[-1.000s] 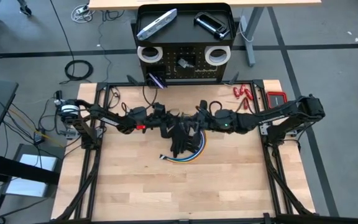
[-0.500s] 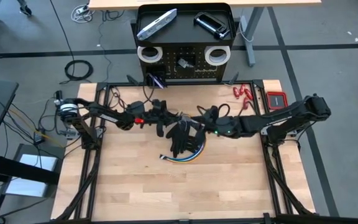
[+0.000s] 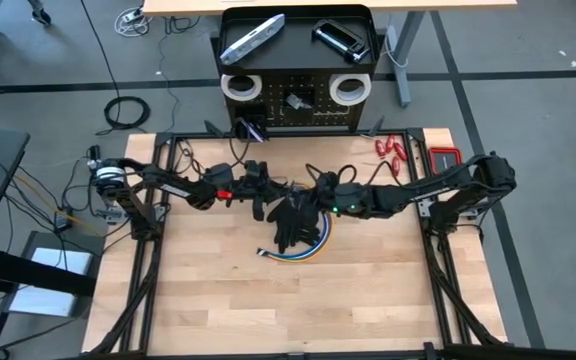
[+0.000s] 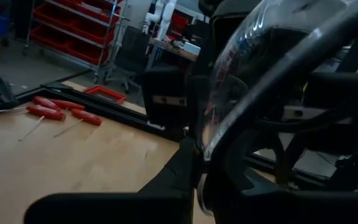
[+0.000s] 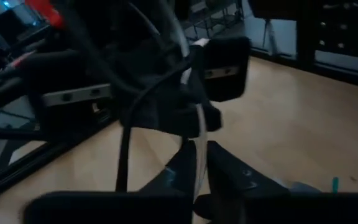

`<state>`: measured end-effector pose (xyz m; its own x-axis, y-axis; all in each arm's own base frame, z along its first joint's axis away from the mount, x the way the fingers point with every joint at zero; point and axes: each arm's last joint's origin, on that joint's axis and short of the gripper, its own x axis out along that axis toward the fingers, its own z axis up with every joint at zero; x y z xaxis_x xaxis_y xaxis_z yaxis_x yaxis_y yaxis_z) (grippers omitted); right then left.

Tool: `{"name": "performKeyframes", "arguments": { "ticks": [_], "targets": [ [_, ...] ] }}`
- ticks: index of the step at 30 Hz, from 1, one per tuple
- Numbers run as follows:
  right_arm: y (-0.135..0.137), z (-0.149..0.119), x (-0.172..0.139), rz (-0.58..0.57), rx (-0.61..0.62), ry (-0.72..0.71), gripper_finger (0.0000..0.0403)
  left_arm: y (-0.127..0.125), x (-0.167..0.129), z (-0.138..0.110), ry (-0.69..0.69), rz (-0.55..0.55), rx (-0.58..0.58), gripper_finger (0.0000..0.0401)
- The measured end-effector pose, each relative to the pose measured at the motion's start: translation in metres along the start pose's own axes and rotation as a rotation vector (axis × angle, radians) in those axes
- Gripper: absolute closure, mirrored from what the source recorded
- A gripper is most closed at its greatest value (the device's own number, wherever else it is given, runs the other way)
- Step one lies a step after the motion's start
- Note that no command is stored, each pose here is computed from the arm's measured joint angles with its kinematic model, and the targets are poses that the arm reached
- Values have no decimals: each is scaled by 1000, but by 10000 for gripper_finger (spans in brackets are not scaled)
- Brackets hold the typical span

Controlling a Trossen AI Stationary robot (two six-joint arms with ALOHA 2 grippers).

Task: Hang tools onto peg board
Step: Hang the safety goggle on the peg board

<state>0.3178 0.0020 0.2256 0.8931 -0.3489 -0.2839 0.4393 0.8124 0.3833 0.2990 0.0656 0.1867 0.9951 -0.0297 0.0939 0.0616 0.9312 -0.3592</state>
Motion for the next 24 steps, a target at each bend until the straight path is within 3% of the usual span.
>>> {"name": "performKeyframes", "arguments": {
  "ticks": [3,10,13,15,20,24],
  "targets": [
    [-2,0,1,-22,-7,-5,389,1,0,0,-10,25,3,351],
    [-1,10,-10,-50,-17,-32,390,5,-2,0,-16,57,24,304],
    [-7,18,-24,-129,0,-30,390,12,-9,-5,19,77,16,286],
    [-15,23,-36,-258,-3,-37,390,18,-17,-9,47,92,7,278],
    [-52,20,-65,-795,-67,-117,390,27,-39,-28,116,169,-19,275],
    [-82,13,-59,-1033,-74,-154,390,29,-51,-39,142,250,-4,275]
  ]
}}
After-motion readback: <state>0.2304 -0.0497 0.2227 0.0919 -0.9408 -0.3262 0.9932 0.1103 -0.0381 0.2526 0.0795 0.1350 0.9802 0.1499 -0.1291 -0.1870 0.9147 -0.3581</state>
